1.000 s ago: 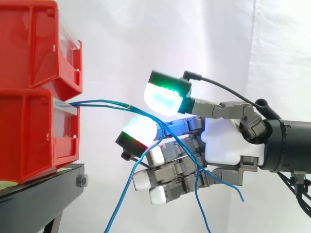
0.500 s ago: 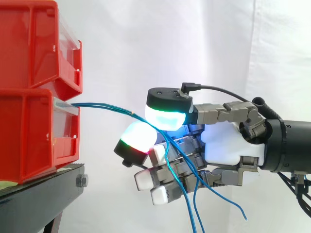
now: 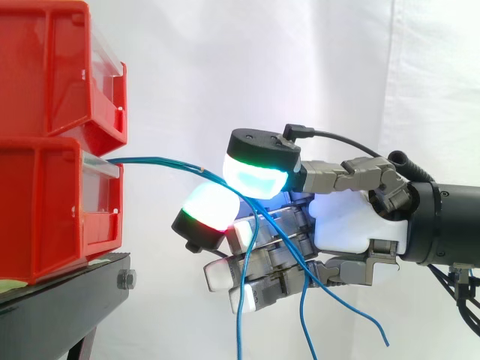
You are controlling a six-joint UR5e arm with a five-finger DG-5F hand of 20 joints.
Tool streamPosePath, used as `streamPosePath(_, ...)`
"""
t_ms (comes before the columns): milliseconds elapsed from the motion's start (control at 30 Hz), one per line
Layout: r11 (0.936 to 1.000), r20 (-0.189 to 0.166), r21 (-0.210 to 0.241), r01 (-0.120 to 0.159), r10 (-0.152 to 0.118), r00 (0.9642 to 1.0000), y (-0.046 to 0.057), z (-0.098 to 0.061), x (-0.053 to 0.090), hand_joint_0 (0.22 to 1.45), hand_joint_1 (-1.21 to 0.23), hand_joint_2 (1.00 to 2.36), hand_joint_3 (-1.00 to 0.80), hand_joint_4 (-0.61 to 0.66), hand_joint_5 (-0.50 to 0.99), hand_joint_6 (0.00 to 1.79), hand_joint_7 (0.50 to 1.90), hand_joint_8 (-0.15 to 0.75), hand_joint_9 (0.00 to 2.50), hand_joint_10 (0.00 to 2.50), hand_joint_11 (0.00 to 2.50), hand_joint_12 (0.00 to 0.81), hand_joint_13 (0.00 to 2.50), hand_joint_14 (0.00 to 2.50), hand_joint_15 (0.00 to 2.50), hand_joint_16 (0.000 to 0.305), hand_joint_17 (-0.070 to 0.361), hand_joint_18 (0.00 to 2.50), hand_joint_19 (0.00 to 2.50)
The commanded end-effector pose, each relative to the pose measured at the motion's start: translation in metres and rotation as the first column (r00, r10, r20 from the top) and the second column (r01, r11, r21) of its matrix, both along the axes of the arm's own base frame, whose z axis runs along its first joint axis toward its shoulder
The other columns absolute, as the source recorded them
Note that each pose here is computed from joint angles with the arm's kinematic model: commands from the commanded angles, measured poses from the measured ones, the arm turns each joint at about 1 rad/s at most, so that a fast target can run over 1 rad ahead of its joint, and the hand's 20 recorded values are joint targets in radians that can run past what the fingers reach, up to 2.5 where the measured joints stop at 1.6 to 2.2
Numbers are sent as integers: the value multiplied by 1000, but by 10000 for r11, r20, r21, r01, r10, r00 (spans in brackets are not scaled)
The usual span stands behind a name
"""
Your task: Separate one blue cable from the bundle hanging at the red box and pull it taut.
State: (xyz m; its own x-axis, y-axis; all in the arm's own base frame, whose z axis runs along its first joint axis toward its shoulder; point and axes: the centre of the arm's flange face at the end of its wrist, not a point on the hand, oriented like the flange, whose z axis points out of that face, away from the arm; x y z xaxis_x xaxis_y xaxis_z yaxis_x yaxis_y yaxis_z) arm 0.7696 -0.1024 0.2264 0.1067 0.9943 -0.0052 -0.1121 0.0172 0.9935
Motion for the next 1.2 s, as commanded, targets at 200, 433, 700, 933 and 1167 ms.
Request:
streamPosePath(200,10000,14,5,-10,10,10000,4,0,1,746,-871,1002,-463,278,-216,883,946,379,818,15,791,411,827,13,392,46,104,802,242)
streamPosePath(433,10000,14,5,-25,25,10000,5,0,1,619,-789,1000,-500,264,-200,874,949,383,855,16,792,405,836,13,402,46,103,801,285)
streamPosePath(700,10000,13,12,21,-21,10000,6,0,1,626,-542,1003,-463,217,-161,837,1026,388,942,15,784,408,873,13,411,46,103,811,321)
streamPosePath(933,10000,13,14,21,-21,10000,7,0,1,624,-773,1016,-163,165,-184,886,1074,401,888,14,797,426,863,15,416,50,112,841,305)
streamPosePath(1167,10000,29,15,21,-21,10000,7,1,1,712,-904,1018,-228,168,-204,915,1082,387,854,16,840,419,838,16,416,48,108,818,286)
